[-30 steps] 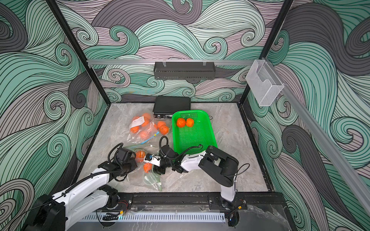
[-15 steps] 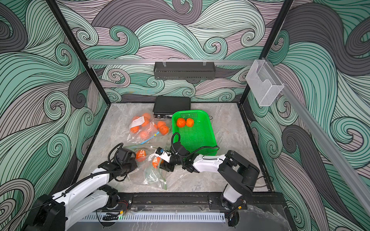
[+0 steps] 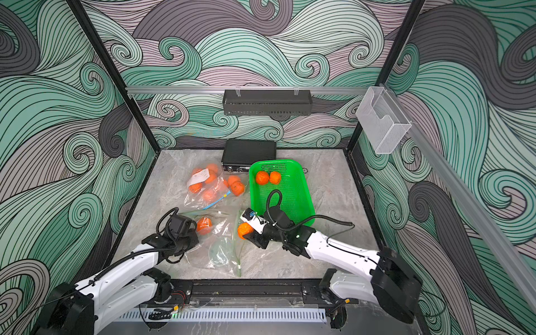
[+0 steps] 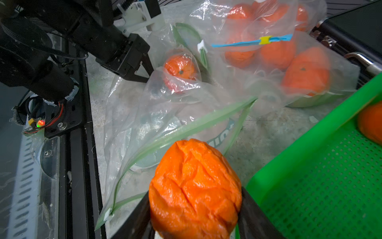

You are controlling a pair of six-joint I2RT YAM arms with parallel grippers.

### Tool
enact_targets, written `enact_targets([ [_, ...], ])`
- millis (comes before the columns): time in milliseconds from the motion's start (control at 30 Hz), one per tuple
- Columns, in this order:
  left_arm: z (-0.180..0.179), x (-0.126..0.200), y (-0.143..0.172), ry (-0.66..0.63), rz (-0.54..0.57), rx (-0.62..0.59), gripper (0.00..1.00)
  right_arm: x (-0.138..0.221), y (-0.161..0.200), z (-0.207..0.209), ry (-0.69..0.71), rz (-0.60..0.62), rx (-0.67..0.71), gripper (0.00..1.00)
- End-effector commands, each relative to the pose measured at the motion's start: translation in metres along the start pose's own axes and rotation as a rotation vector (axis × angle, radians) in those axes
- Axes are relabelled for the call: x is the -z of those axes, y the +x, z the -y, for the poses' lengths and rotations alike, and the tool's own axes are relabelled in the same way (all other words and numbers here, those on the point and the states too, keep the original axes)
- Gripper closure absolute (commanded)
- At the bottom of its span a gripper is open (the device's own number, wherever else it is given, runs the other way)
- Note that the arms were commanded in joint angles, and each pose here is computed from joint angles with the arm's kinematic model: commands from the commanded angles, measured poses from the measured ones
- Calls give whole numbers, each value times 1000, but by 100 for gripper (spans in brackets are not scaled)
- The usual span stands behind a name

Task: Open the zip-top bag and take out the orange
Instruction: Pick up the orange from the zipper food storage bag, then place the orange in the basket.

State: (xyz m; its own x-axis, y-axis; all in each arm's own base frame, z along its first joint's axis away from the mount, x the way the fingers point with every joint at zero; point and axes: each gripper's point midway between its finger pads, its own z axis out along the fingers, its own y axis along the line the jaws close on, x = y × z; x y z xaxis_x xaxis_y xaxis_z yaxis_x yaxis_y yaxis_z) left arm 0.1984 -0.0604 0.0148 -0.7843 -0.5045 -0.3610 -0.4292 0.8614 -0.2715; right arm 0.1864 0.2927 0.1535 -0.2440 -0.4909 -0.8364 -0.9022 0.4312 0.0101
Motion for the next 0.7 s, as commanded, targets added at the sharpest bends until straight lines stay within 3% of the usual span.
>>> enact_targets([
  [0,-9,1,6,-31,-24,-2,100,24,-11,15,93,8,-38,48],
  [133,-8,1,6,-30,-24,0,100,45,-46,39,160,115,-68,48],
  [333,-9,1,6,-34,-24,-1,100,57,-84,108,320,172,-163,48],
  [533,-9,1,6,-33,-24,0,100,54,-82,184,457,146,-308,48],
  [667,-9,1,6,-30,-25,-1,100,49,-68,218,536,111,-332,49],
])
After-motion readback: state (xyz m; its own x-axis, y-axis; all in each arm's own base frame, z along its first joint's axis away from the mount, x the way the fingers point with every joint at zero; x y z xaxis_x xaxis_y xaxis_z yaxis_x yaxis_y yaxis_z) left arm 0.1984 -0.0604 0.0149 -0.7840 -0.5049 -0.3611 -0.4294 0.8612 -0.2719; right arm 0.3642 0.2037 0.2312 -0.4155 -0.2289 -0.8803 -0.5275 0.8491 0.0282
